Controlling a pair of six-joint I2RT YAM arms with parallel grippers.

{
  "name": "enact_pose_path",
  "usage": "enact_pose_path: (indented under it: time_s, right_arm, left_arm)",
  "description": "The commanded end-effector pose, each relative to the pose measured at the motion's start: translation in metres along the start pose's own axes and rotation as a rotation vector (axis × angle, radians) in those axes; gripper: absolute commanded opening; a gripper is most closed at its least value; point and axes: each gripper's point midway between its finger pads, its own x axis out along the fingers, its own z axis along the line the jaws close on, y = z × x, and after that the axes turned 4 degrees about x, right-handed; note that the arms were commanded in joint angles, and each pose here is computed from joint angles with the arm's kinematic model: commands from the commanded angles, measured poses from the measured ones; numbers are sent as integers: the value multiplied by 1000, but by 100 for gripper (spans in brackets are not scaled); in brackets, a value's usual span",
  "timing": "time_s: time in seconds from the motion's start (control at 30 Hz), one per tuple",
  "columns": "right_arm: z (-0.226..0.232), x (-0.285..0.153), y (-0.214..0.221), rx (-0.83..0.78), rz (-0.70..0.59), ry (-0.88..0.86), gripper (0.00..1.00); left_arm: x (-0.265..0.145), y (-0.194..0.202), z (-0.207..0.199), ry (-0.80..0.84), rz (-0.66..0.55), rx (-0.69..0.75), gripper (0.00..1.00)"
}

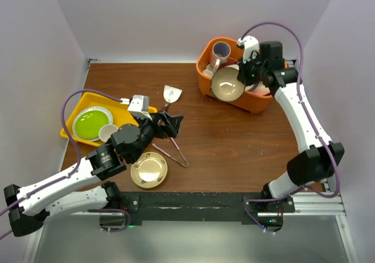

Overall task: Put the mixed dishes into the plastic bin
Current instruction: Pick up the bowl from the center of the board, then place the bowl in the plastic bin.

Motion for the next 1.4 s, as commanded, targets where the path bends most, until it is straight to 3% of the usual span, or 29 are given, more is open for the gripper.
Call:
enact_pose_path:
  time_s: [0.0, 0.33, 0.67, 1.2, 1.37]
  right_arm:
    - [-46, -16, -54, -44, -122, 95, 0]
    - [-128, -13, -49, -98, -30, 309, 0]
    - [-187, -4, -21, -78, 73, 445, 0]
    - [-211, 35, 28, -38, 221, 417, 0]
    - [-211, 41, 53, -42, 302, 390, 11]
  left_arm:
    - [-9, 22, 28, -45, 78, 154, 95]
    - [-19, 60, 54, -70, 177, 191, 96]
    - [-21, 71, 57, -64, 216, 196, 96]
    - [-28, 90, 60, -62, 284, 153, 97]
    - [-32, 96, 62, -77, 310, 127, 97]
